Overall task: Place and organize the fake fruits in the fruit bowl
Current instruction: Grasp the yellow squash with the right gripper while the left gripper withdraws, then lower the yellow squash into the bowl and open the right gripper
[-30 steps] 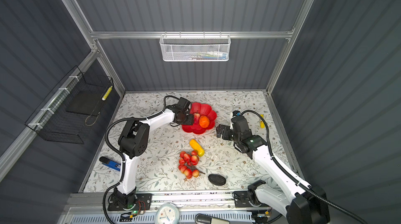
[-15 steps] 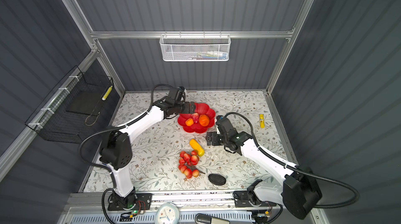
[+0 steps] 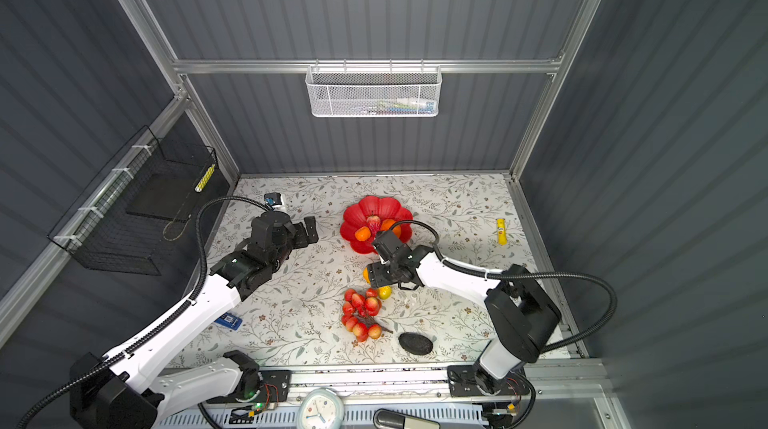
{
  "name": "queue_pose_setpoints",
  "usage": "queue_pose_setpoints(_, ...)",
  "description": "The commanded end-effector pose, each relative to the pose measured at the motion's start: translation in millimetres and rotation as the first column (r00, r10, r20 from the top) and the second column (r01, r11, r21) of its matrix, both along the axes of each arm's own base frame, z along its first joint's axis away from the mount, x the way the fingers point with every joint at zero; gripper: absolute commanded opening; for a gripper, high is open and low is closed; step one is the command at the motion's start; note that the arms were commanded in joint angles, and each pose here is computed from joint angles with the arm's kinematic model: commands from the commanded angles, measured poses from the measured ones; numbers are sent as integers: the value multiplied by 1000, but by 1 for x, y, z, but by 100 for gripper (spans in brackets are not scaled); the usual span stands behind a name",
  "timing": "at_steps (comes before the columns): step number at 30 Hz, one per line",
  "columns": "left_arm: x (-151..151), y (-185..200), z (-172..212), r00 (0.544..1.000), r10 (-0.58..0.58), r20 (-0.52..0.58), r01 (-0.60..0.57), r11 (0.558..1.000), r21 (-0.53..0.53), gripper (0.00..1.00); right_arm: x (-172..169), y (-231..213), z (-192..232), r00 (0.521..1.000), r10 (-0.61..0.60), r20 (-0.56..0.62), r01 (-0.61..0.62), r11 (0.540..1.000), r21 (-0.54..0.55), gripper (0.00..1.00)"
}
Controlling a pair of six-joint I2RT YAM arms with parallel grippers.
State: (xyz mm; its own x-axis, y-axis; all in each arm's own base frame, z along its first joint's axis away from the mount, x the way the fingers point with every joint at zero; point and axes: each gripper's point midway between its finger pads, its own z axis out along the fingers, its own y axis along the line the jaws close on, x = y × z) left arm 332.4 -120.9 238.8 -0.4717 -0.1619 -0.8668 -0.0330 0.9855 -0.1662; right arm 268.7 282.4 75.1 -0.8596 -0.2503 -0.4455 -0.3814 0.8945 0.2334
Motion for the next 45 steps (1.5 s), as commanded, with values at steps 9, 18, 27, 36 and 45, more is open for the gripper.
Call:
queue_pose_setpoints(9,-20,34,5,992,128,11,-128,992,-1,100,15,14,-34,1000,-3,-13,2,998,-62,57)
queue_pose_setpoints(18,-17,30,5,993,118,9,-118,993,-9,100,20,-4,-25,998,-42,46,46,993,-110,34)
queue_pose_setpoints(27,-5,14,-6,996,82,-21,-83,996,-38,100,14,-68,35,986,-97,132,111,988,-105,31)
queue_pose_setpoints(36,-11,10,-23,996,72,-57,-77,993,-95,100,90,-43,83,959,98,266,-55,984,-167,28)
queue_pose_setpoints(45,-20,14,-24,995,78,-66,-85,991,-105,100,128,-4,49,945,241,222,-194,958,-213,29)
